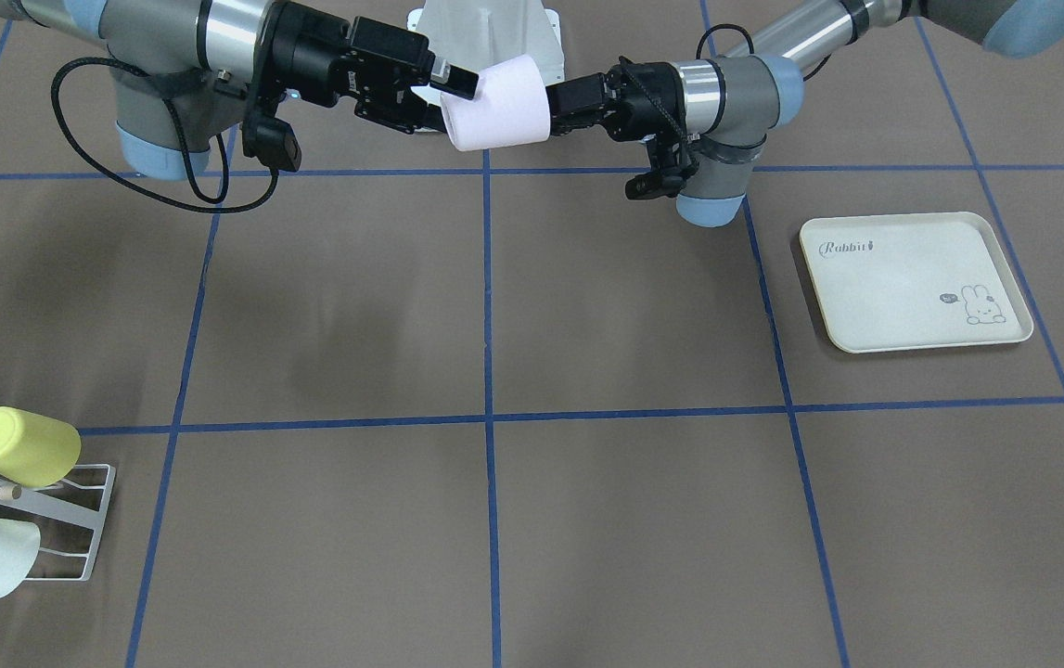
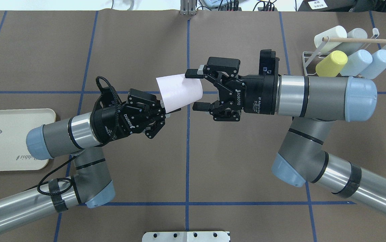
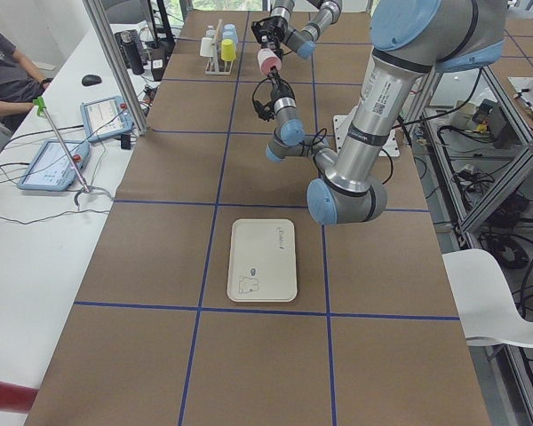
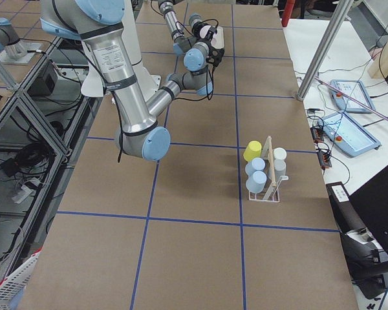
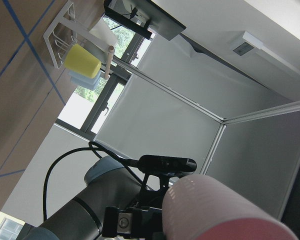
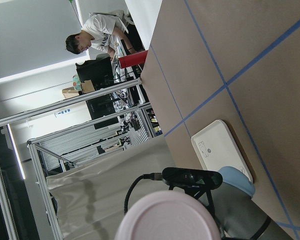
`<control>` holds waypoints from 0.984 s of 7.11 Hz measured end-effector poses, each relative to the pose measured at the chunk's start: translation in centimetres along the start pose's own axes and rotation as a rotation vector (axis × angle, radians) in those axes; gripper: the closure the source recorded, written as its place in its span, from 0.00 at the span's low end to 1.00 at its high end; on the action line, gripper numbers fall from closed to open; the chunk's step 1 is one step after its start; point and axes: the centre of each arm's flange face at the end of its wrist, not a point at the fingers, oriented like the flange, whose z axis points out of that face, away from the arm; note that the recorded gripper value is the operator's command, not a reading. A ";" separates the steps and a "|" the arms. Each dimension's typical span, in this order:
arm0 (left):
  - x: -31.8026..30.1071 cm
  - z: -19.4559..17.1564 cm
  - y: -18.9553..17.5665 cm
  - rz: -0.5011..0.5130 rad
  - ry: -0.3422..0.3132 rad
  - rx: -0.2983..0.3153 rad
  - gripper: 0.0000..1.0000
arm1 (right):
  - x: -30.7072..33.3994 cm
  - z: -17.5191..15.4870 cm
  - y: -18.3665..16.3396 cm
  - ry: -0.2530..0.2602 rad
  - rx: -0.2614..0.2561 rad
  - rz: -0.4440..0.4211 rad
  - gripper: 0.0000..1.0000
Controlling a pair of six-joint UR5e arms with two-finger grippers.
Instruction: Transfer IKEA cup to right arm and place on rack
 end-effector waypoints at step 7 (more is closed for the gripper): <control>-0.3 0.0 0.1 0.001 -0.002 0.000 1.00 | 0.6 0.4 0.1 0.001 -0.002 0.007 0.58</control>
